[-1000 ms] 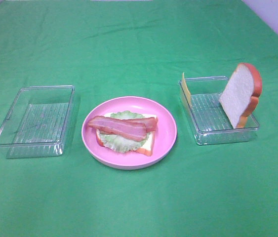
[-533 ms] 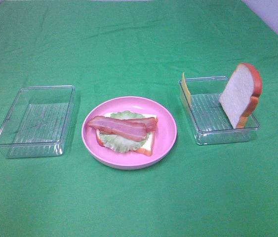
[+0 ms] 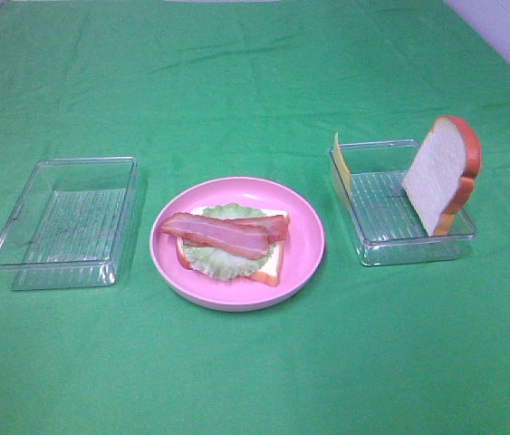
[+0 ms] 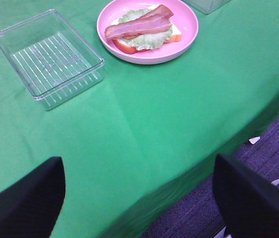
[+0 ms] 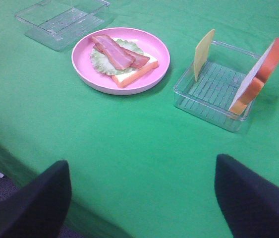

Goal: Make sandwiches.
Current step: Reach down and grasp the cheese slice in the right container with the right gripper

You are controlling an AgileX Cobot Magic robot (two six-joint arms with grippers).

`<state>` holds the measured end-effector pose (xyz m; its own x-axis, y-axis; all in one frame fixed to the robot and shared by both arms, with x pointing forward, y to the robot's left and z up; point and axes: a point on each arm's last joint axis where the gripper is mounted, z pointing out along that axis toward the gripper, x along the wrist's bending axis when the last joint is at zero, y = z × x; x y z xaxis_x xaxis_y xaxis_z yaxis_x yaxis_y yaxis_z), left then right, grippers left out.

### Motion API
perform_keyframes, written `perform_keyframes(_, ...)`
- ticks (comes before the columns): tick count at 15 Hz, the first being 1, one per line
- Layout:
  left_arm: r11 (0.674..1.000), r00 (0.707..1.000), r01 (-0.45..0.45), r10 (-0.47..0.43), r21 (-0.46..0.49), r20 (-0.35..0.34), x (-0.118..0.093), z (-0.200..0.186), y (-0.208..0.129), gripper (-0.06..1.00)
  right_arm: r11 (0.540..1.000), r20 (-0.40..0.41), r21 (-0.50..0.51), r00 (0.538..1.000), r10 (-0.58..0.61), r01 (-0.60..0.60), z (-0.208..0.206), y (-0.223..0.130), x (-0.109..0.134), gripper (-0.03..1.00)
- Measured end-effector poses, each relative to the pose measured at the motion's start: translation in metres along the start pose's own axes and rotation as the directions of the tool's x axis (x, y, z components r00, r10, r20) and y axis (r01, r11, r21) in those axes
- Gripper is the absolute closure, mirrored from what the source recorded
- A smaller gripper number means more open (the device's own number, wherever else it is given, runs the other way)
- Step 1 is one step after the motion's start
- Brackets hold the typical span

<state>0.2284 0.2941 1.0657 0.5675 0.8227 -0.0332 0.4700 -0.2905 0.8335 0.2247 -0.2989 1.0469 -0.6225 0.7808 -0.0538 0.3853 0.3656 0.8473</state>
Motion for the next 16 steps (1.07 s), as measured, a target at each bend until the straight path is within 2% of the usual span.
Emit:
perform_keyframes(5, 0.998, 1.0, -0.006, 0.006, -0.069, -0.005, -0.001, -0.002, -0.012, 0.17, 1.0, 0.01, 0.001, 1.0, 0.004, -0.004, 0.0, 0.0, -0.001, 0.21)
perform_keyframes(8, 0.995, 0.999, -0.034, 0.031, -0.096, -0.038, 0.002, -0.002, -0.01, 0.17, 0.999, 0.05, 0.009, 0.998, 0.038, -0.039, 0.001, 0.0, -0.005, 0.21)
perform_keyframes(10, 0.993, 0.999, -0.026, 0.021, -0.112, -0.045, 0.004, 0.006, -0.011, 0.17, 0.995, 0.142, 0.041, 0.986, 0.086, -0.093, 0.008, 0.01, -0.015, 0.21)
perform_keyframes(12, 0.992, 0.999, -0.023, 0.017, -0.12, -0.046, 0.004, 0.007, -0.011, 0.17, 0.991, 0.23, -0.002, 0.965, 0.13, -0.133, 0.017, 0.031, -0.026, 0.21)
perform_keyframes(14, 0.992, 0.999, -0.021, 0.015, -0.121, -0.046, 0.004, 0.007, -0.011, 0.17, 0.987, 0.272, -0.004, 0.95, 0.155, -0.16, 0.029, 0.05, -0.033, 0.22)
perform_keyframes(16, 0.992, 0.999, -0.021, 0.015, -0.122, -0.046, 0.004, 0.007, -0.01, 0.17, 0.981, 0.308, 0.086, 0.941, 0.139, -0.173, 0.052, 0.078, -0.041, 0.24)
